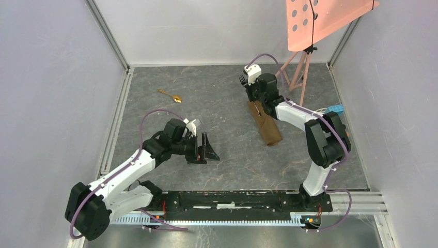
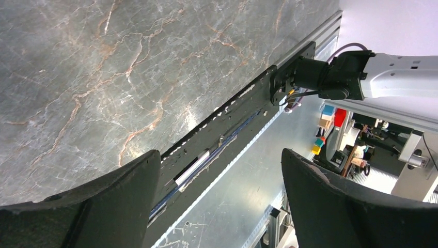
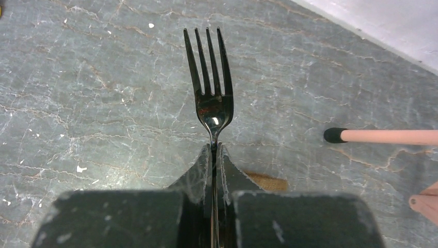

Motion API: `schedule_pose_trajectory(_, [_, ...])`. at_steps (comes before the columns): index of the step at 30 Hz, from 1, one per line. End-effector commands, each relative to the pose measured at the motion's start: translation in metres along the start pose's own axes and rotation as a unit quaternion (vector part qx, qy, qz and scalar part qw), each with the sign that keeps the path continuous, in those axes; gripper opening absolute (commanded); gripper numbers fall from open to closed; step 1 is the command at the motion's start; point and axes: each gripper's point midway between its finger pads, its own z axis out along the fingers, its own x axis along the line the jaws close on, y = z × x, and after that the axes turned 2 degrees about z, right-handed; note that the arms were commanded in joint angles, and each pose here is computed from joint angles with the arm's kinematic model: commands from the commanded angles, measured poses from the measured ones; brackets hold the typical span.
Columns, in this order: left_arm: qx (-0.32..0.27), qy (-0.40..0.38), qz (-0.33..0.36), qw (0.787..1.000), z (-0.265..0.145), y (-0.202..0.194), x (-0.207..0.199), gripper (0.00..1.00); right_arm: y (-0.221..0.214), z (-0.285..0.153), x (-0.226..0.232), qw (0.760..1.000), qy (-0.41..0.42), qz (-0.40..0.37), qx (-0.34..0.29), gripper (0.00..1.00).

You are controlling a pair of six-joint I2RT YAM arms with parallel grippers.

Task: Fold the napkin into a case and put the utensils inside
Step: Insert the fork into the folded napkin.

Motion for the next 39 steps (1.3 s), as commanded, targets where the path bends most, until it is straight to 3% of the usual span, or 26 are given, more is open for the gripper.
schedule_pose_trajectory(1, [-0.016,-0.024,0.000,1.000,0.004,0.010,-0.016,0.92,0.013,0.007,0.001,1.000,0.010,0.012,-0.018,0.00])
schedule_pose_trajectory(21, [-0.018,-0.078,-0.016,0.997,0.042,0.017,-0.039,0.86,-0.035,-0.010,-0.012,0.999,0.001,0.050,0.010,0.00])
schedule_pose_trajectory(26, [-0.084,-0.097,0.060,0.990,0.078,0.042,-0.066,0.77,-0.041,-0.017,-0.009,0.997,0.001,0.071,0.017,0.00])
schedule_pose_trajectory(30, [-0.146,-0.145,0.149,0.967,0.112,0.058,-0.111,0.71,-0.049,-0.020,-0.012,0.997,-0.008,0.072,0.030,0.00])
schedule_pose_trajectory(33, [-0.151,-0.179,0.176,0.956,0.151,0.061,-0.131,0.61,-0.050,-0.022,-0.009,0.997,-0.003,0.073,0.034,0.00])
schedule_pose_trajectory(39, [-0.147,-0.212,0.161,0.953,0.204,0.081,-0.149,0.37,-0.055,-0.028,-0.010,0.997,-0.003,0.067,0.046,0.00])
